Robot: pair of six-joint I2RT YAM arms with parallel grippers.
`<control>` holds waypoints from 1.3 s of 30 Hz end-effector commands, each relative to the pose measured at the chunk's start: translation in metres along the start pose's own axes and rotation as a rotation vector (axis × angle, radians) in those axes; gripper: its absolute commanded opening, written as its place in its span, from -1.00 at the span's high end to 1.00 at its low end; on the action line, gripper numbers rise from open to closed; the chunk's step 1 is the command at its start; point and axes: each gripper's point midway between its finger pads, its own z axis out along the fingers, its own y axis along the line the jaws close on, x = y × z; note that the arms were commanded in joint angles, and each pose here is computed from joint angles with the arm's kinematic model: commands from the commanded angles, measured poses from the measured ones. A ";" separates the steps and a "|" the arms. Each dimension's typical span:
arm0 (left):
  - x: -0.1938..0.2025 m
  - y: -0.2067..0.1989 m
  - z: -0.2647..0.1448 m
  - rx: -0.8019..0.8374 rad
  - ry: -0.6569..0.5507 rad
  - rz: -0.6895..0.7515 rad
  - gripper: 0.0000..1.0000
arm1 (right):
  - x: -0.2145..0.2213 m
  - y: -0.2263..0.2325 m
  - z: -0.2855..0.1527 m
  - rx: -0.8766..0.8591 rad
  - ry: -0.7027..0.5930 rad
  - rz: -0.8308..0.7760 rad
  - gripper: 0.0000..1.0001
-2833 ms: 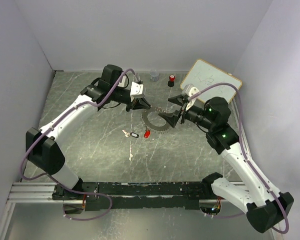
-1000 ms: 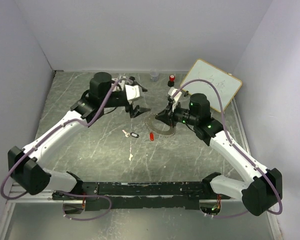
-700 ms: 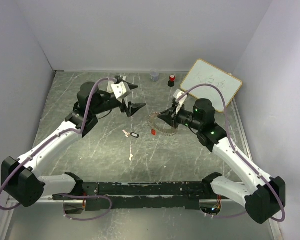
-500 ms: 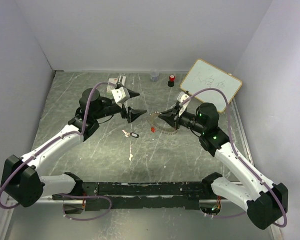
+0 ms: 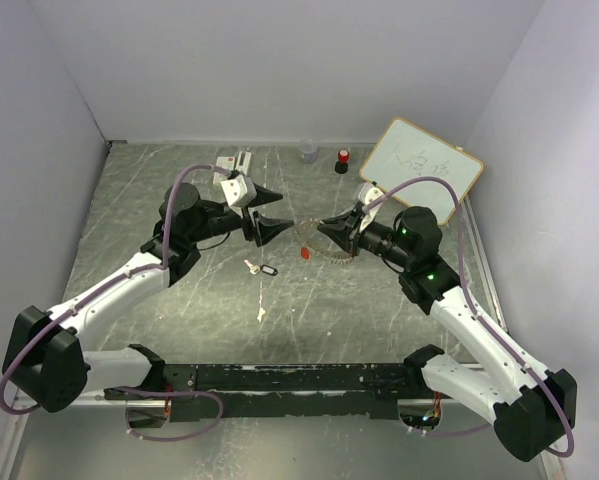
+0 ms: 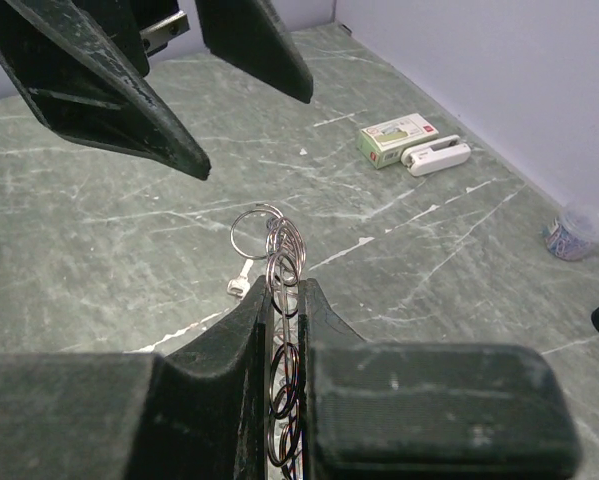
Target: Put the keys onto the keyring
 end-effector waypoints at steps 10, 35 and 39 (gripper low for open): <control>0.109 0.040 -0.027 -0.412 0.302 -0.418 -0.18 | 0.000 -0.028 -0.004 0.176 0.018 0.060 1.00; 0.266 0.005 -0.078 -0.636 0.774 -0.325 0.01 | 0.008 -0.028 -0.025 0.237 0.042 0.052 1.00; 0.270 0.010 -0.076 -0.662 0.779 -0.304 0.04 | 0.010 -0.029 -0.023 0.236 0.044 0.052 1.00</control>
